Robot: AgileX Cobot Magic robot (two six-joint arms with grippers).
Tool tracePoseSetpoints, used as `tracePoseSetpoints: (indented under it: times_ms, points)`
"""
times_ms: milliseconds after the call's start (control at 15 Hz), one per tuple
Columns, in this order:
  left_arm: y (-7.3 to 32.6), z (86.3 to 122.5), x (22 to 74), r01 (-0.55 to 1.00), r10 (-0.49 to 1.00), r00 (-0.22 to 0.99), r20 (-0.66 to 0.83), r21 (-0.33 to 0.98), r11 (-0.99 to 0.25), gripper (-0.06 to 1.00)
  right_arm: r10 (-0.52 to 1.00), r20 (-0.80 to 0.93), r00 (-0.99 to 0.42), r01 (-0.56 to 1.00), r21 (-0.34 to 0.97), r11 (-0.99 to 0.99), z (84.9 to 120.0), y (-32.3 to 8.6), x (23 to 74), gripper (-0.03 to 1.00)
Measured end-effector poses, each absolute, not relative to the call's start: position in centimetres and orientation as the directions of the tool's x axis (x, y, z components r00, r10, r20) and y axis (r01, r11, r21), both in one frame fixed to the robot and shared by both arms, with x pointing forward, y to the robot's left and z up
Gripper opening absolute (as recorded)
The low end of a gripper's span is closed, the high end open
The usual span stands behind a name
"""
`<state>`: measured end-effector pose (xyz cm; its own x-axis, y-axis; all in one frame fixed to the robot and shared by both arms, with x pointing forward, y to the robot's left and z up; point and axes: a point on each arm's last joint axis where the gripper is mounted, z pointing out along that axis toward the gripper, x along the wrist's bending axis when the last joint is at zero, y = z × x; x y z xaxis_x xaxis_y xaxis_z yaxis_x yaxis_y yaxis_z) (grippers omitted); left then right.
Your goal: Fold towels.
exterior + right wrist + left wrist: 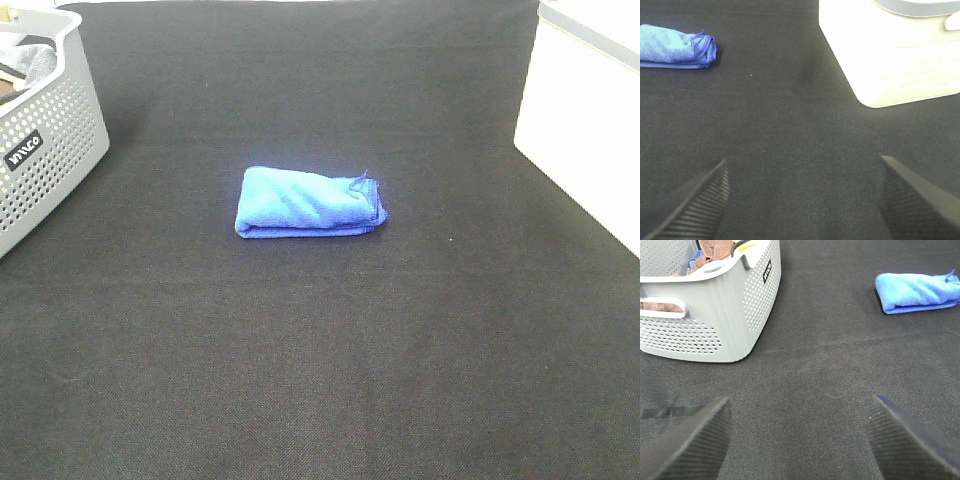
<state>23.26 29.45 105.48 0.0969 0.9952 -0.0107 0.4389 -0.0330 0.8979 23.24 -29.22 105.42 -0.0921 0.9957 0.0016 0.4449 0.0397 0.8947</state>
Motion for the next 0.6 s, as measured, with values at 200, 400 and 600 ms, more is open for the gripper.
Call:
tracePoseSetpoints:
  times_ms: [200, 400, 600]
  points:
    - [29.45, 105.48, 23.26, 0.439, 0.995, 0.097, -0.011, 0.898, -0.033, 0.72, 0.996, 0.002, -0.092, 0.445, 0.895, 0.04, 105.42, -29.22, 23.24, 0.76]
    - [29.45, 105.48, 23.26, 0.439, 0.995, 0.097, -0.01, 0.898, -0.034, 0.72, 0.996, 0.002, -0.092, 0.445, 0.895, 0.04, 105.42, -29.22, 23.24, 0.76]
    - [29.45, 105.48, 23.24, 0.438, 0.995, 0.097, -0.01, 0.898, -0.034, 0.72, 0.996, 0.002, -0.092, 0.445, 0.895, 0.04, 105.42, -29.22, 23.24, 0.76]
